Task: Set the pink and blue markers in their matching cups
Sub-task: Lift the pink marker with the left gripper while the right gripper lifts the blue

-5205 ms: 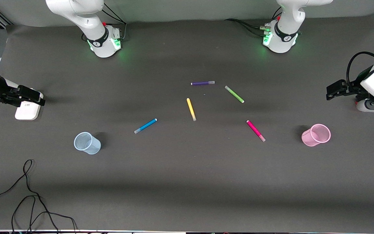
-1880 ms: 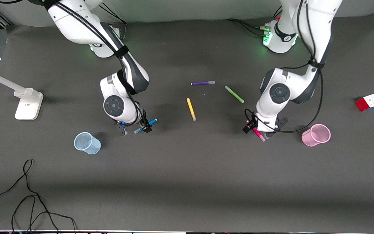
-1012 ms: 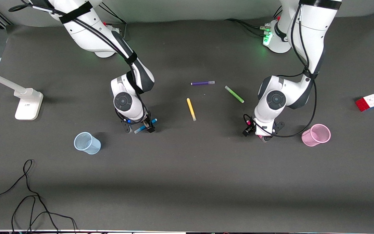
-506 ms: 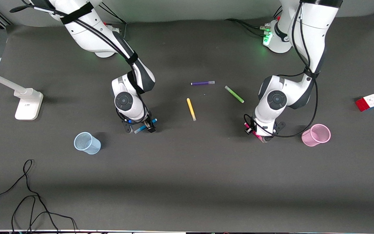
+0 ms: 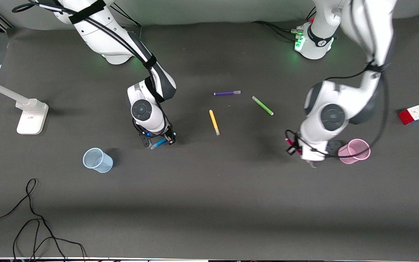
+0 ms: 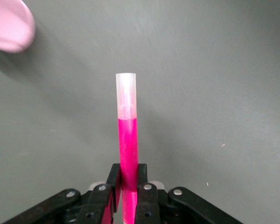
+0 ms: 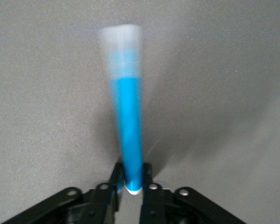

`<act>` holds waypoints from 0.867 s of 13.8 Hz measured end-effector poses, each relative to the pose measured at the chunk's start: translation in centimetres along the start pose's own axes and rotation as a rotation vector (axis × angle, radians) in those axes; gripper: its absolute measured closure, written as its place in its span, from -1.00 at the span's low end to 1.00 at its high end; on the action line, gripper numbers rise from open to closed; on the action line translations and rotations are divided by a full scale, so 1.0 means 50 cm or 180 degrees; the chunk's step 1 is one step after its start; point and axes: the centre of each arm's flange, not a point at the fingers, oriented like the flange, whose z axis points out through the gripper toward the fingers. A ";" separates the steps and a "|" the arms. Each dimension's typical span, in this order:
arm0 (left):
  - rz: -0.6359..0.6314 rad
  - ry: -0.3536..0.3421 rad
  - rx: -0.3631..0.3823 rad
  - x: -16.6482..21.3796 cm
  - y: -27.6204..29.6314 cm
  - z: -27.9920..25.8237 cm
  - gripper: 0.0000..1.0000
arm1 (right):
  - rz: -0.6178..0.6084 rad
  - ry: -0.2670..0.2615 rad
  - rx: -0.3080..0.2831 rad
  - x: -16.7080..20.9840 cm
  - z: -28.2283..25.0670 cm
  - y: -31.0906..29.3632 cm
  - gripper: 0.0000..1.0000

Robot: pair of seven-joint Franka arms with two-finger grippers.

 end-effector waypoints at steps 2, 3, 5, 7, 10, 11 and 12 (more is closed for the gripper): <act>0.0236 -0.0095 -0.0011 0.045 -0.046 -0.113 0.65 | 0.0000 0.0000 -0.0001 0.000 0.000 0.000 0.65; 0.0394 -0.0150 -0.0010 0.070 -0.079 -0.160 0.65 | 0.0009 -0.0001 0.0001 0.000 -0.001 0.000 0.65; 0.0760 -0.0281 0.0006 0.128 -0.161 -0.228 0.65 | 0.0080 -0.0005 0.0025 -0.002 -0.008 -0.004 0.65; 0.1184 -0.0447 0.0014 0.185 -0.243 -0.258 0.65 | 0.0108 -0.0020 0.0074 -0.003 -0.039 -0.016 0.65; 0.1767 -0.0615 -0.0043 0.252 -0.346 -0.258 0.65 | 0.0218 -0.0024 0.0021 0.032 -0.156 -0.066 0.65; 0.1957 -0.0654 -0.0058 0.269 -0.372 -0.252 0.65 | 0.0279 -0.0021 -0.0007 0.057 -0.218 -0.091 0.65; 0.2117 -0.0677 -0.0061 0.284 -0.392 -0.244 0.65 | 0.0342 -0.0018 -0.0032 0.084 -0.294 -0.116 0.65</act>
